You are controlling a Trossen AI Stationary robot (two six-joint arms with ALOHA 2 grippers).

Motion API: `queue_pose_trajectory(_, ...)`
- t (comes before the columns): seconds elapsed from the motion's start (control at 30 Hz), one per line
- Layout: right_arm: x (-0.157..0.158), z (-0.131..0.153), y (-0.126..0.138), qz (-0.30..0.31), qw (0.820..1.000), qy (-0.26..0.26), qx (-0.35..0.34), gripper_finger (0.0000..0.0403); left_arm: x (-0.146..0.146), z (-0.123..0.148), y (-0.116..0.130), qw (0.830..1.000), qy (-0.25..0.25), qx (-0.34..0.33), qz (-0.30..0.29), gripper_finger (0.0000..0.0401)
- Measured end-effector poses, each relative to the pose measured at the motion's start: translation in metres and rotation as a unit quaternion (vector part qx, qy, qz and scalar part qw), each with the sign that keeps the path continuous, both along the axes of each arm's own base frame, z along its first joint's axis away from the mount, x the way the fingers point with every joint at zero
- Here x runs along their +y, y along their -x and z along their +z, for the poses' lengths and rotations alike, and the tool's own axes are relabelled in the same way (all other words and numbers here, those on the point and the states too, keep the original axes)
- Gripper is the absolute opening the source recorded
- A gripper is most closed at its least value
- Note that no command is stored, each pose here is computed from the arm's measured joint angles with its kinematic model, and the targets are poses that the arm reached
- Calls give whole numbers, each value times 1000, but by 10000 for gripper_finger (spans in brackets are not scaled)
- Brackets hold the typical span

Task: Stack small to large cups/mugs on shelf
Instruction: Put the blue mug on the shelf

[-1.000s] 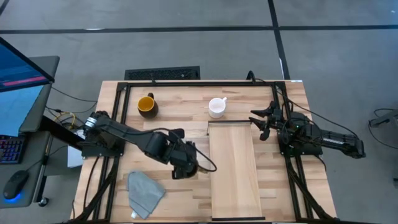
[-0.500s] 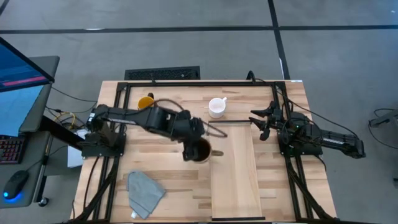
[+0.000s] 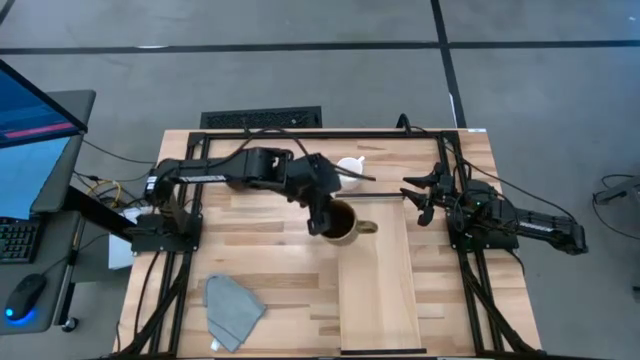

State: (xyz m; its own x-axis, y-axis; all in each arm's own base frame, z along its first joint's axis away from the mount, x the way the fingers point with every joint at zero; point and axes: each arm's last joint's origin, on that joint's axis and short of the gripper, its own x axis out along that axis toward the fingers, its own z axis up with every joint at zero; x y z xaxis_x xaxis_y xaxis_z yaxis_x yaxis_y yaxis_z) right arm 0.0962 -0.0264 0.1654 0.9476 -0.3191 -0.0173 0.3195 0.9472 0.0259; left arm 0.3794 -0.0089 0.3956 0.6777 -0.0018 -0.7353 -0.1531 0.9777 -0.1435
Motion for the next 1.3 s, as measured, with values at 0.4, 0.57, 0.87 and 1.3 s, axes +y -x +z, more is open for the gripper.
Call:
queue_pose_trajectory(0.4,0,0,0,0,1000,0,0,189,23,0,-36,999,-13,34,-4,22)
queue_pose_trajectory(0.57,0,0,0,0,1000,0,1,189,33,-24,-41,995,3,95,3,22)
queue_pose_trajectory(0.87,0,-1,-1,0,1000,-1,4,189,34,-29,-47,996,-6,91,9,22)
queue_pose_trajectory(1.3,0,-1,-1,0,1000,-1,5,189,35,-32,-53,997,-9,72,2,22)
